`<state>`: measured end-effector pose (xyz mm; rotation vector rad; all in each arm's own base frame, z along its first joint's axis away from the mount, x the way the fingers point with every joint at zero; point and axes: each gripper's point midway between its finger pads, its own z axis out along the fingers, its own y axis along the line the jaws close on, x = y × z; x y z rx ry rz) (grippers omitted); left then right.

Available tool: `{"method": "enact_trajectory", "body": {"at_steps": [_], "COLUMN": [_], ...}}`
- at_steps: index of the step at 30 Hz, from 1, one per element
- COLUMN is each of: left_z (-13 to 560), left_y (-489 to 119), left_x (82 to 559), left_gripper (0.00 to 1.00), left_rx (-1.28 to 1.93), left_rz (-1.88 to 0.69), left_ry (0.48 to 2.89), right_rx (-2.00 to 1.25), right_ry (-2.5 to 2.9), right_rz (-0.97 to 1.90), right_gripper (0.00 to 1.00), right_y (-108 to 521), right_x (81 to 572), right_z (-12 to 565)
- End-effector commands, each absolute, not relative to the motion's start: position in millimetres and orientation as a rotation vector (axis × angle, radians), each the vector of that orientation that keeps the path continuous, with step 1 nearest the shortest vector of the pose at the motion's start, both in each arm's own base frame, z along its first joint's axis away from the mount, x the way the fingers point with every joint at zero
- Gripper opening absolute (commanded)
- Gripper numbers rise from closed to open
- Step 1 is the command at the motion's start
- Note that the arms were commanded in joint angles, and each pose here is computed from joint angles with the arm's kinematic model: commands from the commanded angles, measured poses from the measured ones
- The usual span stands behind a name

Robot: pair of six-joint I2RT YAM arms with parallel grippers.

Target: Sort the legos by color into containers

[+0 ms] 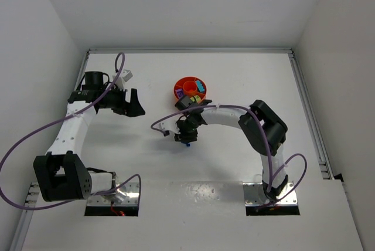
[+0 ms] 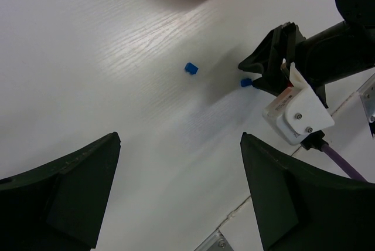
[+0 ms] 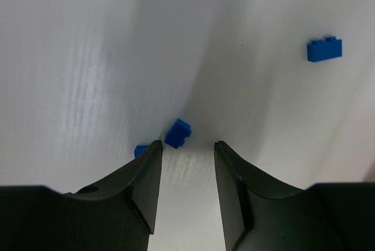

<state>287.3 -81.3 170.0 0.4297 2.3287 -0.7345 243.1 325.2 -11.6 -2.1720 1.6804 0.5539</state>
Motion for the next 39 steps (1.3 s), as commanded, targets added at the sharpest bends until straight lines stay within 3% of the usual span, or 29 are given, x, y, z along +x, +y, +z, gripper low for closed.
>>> {"method": "enact_trajectory", "body": {"at_steps": [1, 11, 25, 32, 39], "left_z": [176, 173, 170, 168, 165], "left_y": [-81, -81, -81, -81, -81], "left_x": [289, 290, 288, 289, 289], "left_gripper": [0.89, 0.89, 0.89, 0.89, 0.89], "left_rx": [0.423, 0.420, 0.417, 0.414, 0.411], "left_rz": [-0.747, -0.751, -0.755, -0.760, -0.764], "left_ry": [2.296, 2.304, 2.312, 2.320, 2.328], "right_rx": [-2.227, -2.242, -2.203, -2.216, -2.223], "right_ry": [1.707, 1.705, 1.828, 1.852, 1.865], "right_rz": [0.621, 0.651, 0.546, 0.516, 0.490], "right_gripper": [0.42, 0.44, 0.39, 0.29, 0.08], "right_y": [319, 329, 313, 304, 301], "right_x": [220, 204, 217, 215, 216], "right_z": [-22, -25, -44, -50, -54]}}
